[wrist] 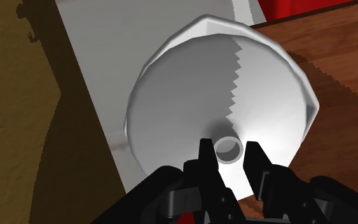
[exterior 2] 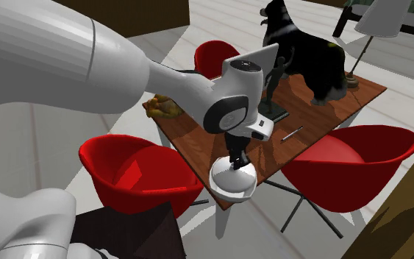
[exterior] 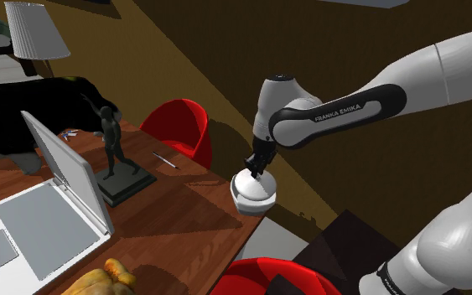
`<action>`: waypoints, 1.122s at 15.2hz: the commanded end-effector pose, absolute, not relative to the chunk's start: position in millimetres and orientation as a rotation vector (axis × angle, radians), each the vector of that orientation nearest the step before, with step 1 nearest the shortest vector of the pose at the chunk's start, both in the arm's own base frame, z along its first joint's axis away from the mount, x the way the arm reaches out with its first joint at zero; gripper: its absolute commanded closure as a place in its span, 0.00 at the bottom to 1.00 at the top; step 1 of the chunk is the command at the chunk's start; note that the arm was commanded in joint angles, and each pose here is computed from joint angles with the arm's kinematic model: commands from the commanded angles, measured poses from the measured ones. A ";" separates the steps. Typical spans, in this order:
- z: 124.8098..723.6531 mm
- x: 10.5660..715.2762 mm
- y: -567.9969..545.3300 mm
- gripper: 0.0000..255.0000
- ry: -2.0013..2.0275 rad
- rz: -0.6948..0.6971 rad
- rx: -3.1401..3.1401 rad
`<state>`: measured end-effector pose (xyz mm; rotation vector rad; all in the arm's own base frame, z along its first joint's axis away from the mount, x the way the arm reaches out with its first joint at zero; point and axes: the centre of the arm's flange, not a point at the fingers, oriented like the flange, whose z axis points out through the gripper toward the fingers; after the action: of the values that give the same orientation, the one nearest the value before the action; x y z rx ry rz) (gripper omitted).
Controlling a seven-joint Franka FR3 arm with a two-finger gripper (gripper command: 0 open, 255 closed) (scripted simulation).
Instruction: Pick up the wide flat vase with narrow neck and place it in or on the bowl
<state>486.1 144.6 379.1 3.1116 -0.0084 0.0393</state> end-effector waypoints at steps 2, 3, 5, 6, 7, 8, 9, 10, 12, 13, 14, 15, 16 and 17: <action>379.2 486.1 144.6 0.00 -0.008 0.040 3.112; 379.2 486.1 144.6 0.00 -0.008 0.040 3.112; 379.2 486.1 144.6 0.00 -0.008 0.040 3.112; 379.2 486.1 144.6 0.00 -0.008 0.040 3.112; 392.4 485.8 145.0 0.00 -0.008 0.040 3.112; 405.6 485.4 145.4 0.00 -0.008 0.040 3.112; 418.8 485.1 145.8 0.00 -0.008 0.040 3.112; 429.2 484.8 146.1 0.00 -0.008 0.040 3.112; 429.2 484.8 146.1 0.00 -0.008 0.040 3.112; 429.2 484.8 146.1 0.00 -0.008 0.040 3.112; 429.2 484.8 146.1 0.00 -0.008 0.040 3.112; 429.2 484.8 146.1 0.00 -0.008 0.040 3.112; 429.2 484.8 146.1 0.00 -0.008 0.040 3.112; 429.2 484.8 146.1 0.00 -0.008 0.040 3.112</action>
<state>484.8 146.1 429.0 3.1117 -0.0084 0.0400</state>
